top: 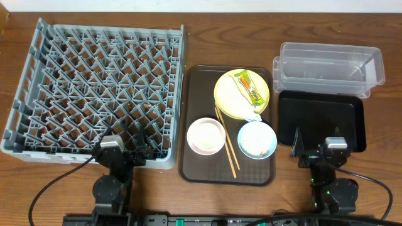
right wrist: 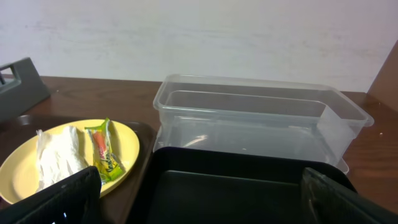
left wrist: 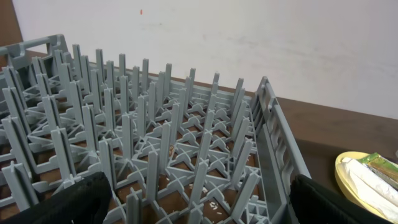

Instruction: Sort waste into correct bins and load items into the dishwasher

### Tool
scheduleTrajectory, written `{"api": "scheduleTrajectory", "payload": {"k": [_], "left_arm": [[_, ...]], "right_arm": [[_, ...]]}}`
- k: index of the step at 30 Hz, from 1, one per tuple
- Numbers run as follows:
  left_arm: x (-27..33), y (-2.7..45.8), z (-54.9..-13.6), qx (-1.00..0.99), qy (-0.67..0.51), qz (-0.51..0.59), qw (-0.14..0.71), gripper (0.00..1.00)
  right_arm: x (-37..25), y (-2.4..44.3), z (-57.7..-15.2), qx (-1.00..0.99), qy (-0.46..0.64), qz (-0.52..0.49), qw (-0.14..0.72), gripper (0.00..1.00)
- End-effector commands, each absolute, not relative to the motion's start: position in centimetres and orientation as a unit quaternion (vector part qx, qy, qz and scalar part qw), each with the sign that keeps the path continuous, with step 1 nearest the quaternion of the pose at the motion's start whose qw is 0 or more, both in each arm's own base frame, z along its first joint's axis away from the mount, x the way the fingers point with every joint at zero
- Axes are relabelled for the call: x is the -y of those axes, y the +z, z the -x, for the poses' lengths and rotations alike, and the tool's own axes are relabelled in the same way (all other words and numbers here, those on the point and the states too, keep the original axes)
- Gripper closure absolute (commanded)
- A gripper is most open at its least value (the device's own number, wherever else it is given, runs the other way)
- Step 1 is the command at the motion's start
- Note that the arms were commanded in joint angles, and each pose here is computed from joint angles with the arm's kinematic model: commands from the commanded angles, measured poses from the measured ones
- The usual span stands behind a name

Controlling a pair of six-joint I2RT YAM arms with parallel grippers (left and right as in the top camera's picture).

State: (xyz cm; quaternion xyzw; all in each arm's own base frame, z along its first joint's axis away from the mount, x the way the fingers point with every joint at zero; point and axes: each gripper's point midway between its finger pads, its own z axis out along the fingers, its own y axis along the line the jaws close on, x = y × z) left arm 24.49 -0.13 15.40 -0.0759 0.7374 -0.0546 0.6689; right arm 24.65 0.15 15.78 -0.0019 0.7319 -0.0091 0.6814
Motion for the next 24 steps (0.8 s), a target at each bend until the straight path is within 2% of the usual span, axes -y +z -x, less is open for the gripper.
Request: {"api": "scheduleTrajectory", "payload": {"k": [1, 13, 24], "left_arm": [[-0.3, 13.7, -24.4, -0.755, -0.038, 0.077, 0.65, 0.05], [-0.3, 14.2, -23.7, -0.781, -0.034, 0.079, 0.618, 0.05], [-0.4, 18.1, -23.6, -0.842, -0.019, 0.079, 0.533, 0.05]], "right_arm": [[-0.4, 15.7, -24.6, -0.732, -0.009, 0.008, 0.681, 0.01], [-0.3, 15.9, -24.6, -0.733, 0.01, -0.015, 0.68, 0.01], [-0.4, 20.6, -25.8, -0.762, 0.013, -0.019, 0.648, 0.01]]}}
